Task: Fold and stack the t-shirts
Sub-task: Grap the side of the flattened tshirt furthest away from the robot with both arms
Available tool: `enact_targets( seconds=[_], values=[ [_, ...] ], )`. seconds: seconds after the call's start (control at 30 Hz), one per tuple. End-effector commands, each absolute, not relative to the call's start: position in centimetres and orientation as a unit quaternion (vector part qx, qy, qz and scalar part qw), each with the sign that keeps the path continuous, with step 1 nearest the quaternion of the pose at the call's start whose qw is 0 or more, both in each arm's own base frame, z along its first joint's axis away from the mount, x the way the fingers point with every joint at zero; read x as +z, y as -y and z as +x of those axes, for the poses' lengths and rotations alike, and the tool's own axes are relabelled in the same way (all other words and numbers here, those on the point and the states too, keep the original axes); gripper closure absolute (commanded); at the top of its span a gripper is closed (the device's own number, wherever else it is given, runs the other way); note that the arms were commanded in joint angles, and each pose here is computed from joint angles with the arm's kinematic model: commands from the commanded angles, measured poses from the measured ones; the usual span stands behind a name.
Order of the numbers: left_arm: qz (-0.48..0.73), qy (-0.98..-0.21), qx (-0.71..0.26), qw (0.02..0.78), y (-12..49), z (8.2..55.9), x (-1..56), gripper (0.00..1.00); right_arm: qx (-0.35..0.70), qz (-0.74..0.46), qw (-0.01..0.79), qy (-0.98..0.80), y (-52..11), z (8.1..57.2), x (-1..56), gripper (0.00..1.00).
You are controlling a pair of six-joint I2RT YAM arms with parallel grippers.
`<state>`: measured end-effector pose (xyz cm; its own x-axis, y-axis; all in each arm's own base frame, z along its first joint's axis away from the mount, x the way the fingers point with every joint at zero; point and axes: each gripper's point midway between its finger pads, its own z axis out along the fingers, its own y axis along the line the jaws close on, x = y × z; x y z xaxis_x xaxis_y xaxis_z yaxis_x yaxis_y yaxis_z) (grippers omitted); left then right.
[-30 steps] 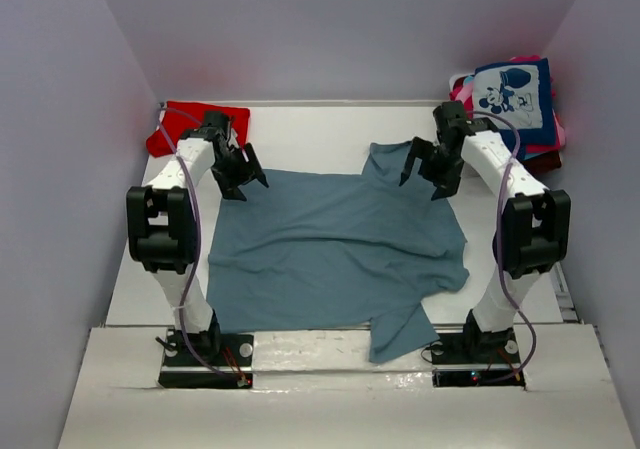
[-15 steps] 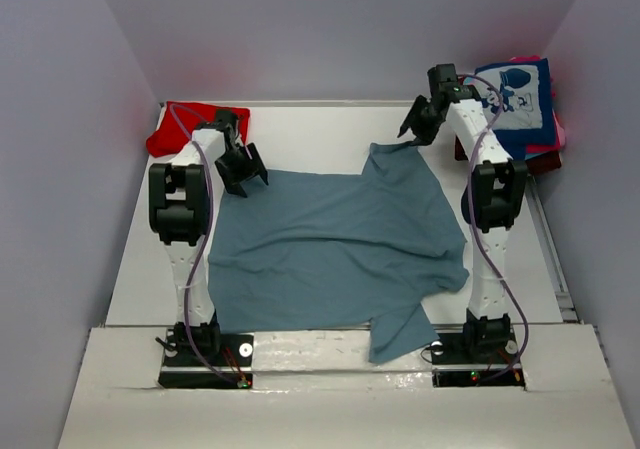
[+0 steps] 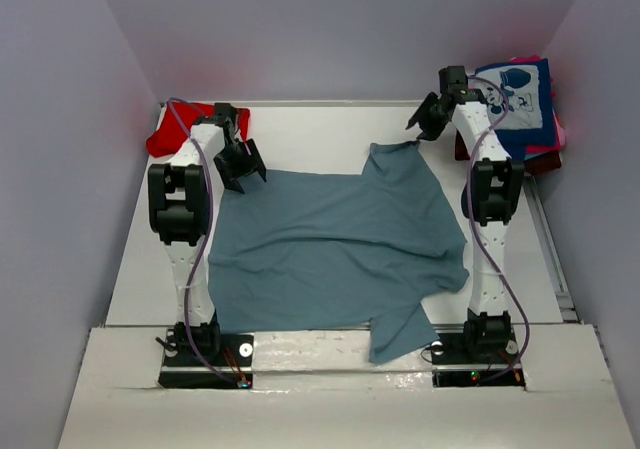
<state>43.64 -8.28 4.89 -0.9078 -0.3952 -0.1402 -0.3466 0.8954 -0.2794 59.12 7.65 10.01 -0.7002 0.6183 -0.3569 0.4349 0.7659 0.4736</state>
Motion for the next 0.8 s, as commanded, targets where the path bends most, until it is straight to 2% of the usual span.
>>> enact_targets(
  seconds=[0.0,0.53,0.77],
  values=[
    [-0.181,-0.970,-0.117,0.112,7.7,43.4,7.1,0.22,0.209,0.291,0.268,-0.895,-8.8,60.9,9.2,0.49],
    [-0.181,-0.971,-0.115,0.103,7.7,43.3,6.5,0.22,0.180,0.301,0.275,-0.895,-7.8,61.7,7.2,0.50],
    [-0.181,-0.971,-0.115,0.101,7.8,43.4,6.4,0.22,0.176,0.305,0.262,-0.899,-7.8,61.5,5.8,0.53]
  ],
)
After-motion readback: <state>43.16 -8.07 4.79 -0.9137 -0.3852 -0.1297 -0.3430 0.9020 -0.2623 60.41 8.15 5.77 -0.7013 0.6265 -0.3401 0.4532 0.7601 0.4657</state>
